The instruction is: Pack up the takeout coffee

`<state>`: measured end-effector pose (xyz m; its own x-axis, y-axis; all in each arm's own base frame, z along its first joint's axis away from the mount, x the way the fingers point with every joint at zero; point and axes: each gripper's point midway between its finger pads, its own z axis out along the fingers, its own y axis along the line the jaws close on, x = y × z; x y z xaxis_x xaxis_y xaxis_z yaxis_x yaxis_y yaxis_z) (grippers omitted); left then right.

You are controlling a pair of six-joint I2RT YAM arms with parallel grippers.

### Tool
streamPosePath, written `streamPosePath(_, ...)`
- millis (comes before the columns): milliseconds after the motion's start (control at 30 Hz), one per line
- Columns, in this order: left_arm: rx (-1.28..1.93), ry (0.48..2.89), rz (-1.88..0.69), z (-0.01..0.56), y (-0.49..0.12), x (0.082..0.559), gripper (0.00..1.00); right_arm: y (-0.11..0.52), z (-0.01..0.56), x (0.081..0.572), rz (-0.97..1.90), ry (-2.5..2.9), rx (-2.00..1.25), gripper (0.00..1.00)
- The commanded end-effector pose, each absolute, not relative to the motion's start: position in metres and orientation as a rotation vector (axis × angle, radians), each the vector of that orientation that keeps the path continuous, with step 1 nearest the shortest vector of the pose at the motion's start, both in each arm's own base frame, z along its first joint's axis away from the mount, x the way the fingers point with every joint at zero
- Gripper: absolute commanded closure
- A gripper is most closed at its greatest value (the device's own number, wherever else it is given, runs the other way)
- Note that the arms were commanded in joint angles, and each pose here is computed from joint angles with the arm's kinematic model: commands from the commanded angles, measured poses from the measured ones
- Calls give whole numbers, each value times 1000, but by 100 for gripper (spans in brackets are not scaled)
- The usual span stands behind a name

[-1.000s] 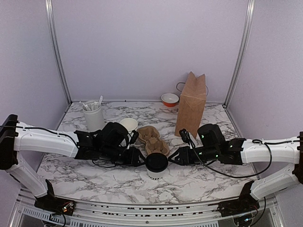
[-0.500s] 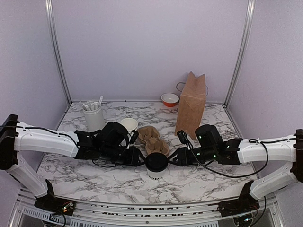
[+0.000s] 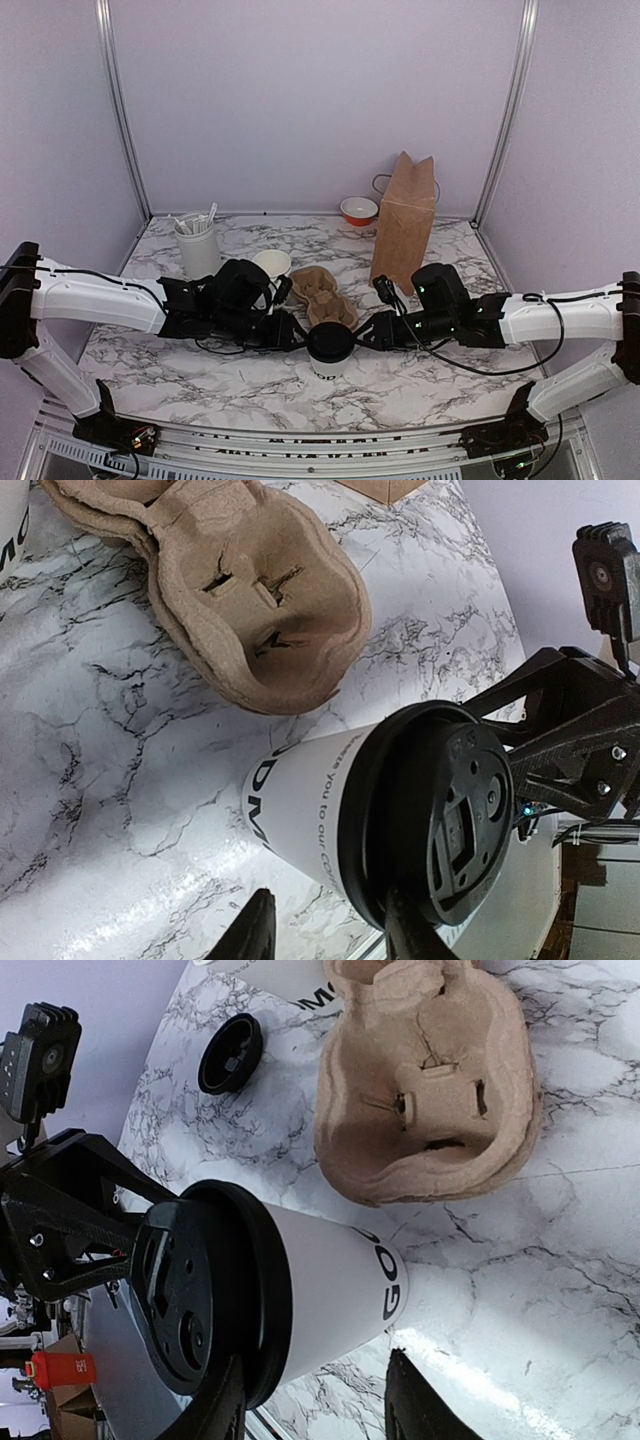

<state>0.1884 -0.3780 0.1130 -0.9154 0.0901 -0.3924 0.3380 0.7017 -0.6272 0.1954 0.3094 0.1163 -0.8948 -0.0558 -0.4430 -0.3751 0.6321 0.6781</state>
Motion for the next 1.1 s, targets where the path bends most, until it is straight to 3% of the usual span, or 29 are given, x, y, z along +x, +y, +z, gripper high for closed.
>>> streamPosePath(0,318,2679,-927,76,-360,182,62,294,84,186,1068,2576,-335,56)
streamPosePath(433,299,2712,-890,62,-350,178,62,277,48,170,994,2680,-315,56)
streamPosePath(1067,287,2809,-719,19,-326,171,65,291,65,181,986,2636,-323,56)
